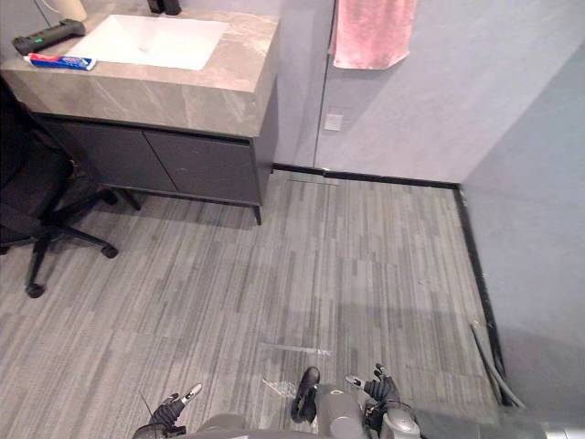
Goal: Pick up the laundry basket with both hands and put the clothes into the washing machine.
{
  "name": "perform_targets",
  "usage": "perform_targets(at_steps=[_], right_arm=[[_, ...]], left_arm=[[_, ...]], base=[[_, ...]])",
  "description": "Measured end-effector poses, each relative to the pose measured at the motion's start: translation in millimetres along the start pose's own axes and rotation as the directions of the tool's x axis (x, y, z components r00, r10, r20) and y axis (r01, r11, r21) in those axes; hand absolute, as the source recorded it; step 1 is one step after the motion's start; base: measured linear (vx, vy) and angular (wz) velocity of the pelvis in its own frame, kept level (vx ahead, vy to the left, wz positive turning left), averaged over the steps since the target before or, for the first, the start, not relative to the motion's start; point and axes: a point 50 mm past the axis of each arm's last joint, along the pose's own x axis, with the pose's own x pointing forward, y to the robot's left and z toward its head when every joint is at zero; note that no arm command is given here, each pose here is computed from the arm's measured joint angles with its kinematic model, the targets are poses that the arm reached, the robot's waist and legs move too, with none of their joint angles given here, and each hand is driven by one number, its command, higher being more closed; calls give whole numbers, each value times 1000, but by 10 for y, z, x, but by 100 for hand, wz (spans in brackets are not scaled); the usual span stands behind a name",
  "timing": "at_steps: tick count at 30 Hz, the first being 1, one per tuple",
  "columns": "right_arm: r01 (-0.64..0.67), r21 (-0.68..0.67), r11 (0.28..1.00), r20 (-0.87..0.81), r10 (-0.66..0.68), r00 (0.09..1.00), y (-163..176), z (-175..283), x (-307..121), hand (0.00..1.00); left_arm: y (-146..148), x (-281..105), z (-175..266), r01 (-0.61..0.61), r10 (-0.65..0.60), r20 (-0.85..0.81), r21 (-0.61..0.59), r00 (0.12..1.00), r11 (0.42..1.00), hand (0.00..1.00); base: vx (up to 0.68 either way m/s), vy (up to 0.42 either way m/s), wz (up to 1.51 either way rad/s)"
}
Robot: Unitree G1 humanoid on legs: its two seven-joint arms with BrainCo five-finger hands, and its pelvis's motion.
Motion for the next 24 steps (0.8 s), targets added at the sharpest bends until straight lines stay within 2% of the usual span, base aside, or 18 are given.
perform_targets(at_steps=[3, 8, 12, 20, 24], right_arm=[[-5, 9, 1000, 10, 5, 1000, 74, 23, 5, 0], [-7, -6, 1000, 51, 7, 999, 130, 179, 56, 0], [-31, -2, 1000, -49, 31, 998, 219, -131, -22, 0], [-31, -61, 998, -93, 25, 995, 165, -232, -37, 0], [-27, -82, 996, -110, 18, 994, 119, -283, -54, 0]], left_arm=[[48, -27, -64, -29, 29, -6, -40, 1000, 999, 0], [-24, -37, -106, -12, 12, -19, -27, 1000, 1000, 0], [105, -14, -66, -27, 27, -14, 26, 1000, 999, 0], [104, -11, -43, -5, 5, 0, 98, 1000, 995, 0], [113, -16, -57, -16, 16, 0, 89, 1000, 996, 0]], base=[[374, -42, -43], [248, 144, -83], [196, 211, -34], [32, 88, -11], [-75, -16, 10]])
